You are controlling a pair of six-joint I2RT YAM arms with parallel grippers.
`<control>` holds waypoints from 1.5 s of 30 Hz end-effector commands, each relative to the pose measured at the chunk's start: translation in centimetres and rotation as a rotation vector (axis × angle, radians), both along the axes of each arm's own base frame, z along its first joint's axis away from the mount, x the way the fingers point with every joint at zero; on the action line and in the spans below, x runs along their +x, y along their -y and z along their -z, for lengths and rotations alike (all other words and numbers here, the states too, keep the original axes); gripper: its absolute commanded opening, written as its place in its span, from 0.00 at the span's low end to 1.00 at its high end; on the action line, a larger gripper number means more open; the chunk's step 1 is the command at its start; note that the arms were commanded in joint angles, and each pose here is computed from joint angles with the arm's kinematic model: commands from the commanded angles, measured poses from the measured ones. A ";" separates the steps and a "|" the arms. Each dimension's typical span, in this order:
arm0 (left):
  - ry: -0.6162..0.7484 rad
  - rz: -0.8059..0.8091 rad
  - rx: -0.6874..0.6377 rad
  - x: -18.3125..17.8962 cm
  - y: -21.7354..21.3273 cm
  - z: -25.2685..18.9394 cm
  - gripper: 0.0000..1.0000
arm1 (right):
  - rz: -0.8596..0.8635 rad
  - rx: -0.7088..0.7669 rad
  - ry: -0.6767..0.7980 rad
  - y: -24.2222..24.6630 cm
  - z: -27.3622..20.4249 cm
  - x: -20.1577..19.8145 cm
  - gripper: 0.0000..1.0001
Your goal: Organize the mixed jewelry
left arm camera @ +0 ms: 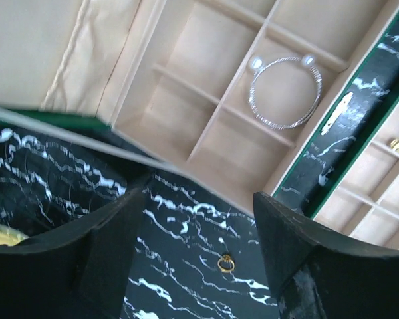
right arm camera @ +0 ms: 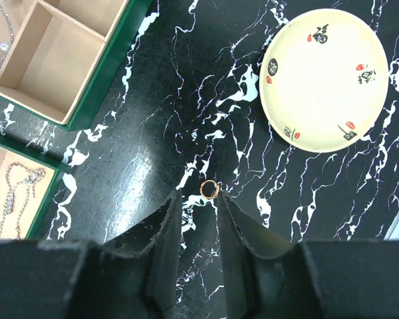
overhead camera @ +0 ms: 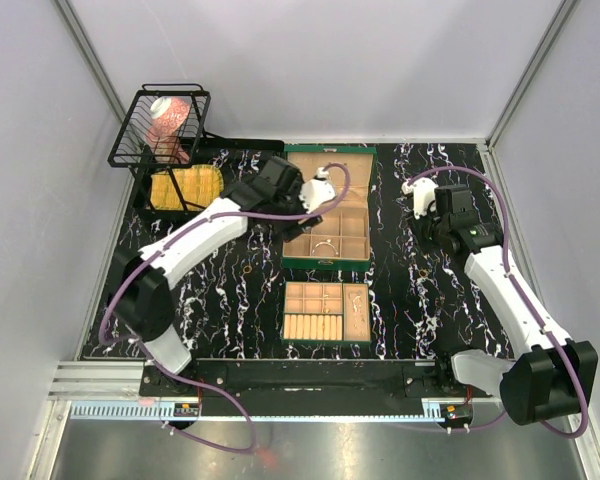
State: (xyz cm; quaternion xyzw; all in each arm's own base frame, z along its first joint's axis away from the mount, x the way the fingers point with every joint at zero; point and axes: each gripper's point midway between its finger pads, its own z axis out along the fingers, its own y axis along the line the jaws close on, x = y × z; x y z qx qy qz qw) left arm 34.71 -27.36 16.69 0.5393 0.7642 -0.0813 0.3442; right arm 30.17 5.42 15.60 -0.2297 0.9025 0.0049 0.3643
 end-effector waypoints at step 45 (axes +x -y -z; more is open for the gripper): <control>-0.446 -0.679 -0.109 -3.8 -12.4 12.5 0.56 | -0.033 0.045 -0.034 -0.9 1.4 -0.2 0.35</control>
